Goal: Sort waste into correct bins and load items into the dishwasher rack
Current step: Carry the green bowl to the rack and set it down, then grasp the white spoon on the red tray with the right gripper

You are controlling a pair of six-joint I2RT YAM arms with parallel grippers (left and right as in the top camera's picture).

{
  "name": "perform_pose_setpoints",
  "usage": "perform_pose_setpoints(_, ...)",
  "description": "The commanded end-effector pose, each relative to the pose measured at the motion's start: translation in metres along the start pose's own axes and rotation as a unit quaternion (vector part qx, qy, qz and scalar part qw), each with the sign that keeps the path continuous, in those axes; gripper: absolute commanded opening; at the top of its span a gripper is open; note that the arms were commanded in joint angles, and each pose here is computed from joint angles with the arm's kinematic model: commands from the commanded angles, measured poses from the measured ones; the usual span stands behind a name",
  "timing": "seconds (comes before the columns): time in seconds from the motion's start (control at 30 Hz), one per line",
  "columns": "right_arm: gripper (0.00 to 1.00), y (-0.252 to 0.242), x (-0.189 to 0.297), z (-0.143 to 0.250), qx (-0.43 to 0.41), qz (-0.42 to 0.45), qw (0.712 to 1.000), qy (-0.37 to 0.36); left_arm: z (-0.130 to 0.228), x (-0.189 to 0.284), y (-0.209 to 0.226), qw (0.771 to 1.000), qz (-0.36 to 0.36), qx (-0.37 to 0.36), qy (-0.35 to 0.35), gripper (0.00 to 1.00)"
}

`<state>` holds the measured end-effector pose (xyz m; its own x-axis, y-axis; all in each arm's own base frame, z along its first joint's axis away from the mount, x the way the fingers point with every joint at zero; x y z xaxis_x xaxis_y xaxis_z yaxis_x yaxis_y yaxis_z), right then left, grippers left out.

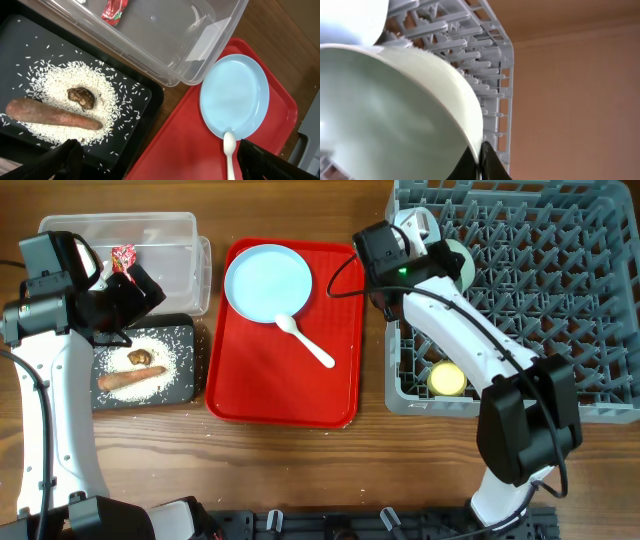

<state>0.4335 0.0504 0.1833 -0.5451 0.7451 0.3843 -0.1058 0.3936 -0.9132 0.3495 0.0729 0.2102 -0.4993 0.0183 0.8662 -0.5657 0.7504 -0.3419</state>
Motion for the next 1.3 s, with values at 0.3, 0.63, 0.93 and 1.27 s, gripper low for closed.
perform_pose_setpoints(0.3,0.92,0.055,0.056,-0.026,0.051,-0.072,0.993,-0.078,-0.002,0.005,-0.002,1.000,0.006,0.004,-0.007,1.00)
perform_pose_setpoints(0.63,1.00,0.044,0.116,-0.076,-0.106,-0.272,0.937,-0.192,-0.002,0.005,-0.002,1.000,0.006,0.004,-0.007,1.00)
perform_pose_setpoints(0.93,0.89,0.100,0.251,-0.104,-0.053,-0.632,0.688,-0.353,-0.002,0.005,-0.002,1.000,0.006,0.004,-0.007,1.00)
perform_pose_setpoints(1.27,0.68,0.228,0.195,-0.075,0.012,-0.670,0.717,-0.192,-0.002,0.005,-0.002,1.000,0.006,0.004,-0.007,1.00)
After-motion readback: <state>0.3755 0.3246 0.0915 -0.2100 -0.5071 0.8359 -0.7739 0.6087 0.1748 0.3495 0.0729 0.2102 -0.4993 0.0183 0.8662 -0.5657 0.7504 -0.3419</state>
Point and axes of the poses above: each gripper's point midway between its finger pads, its own x axis back along the fingers, its own y axis along the line the jaws close on, z = x × y, the point moved 1 cm from there along x, back along the fingers, and after that the axes turned 4 degrees about x, right-handed, at the moved point
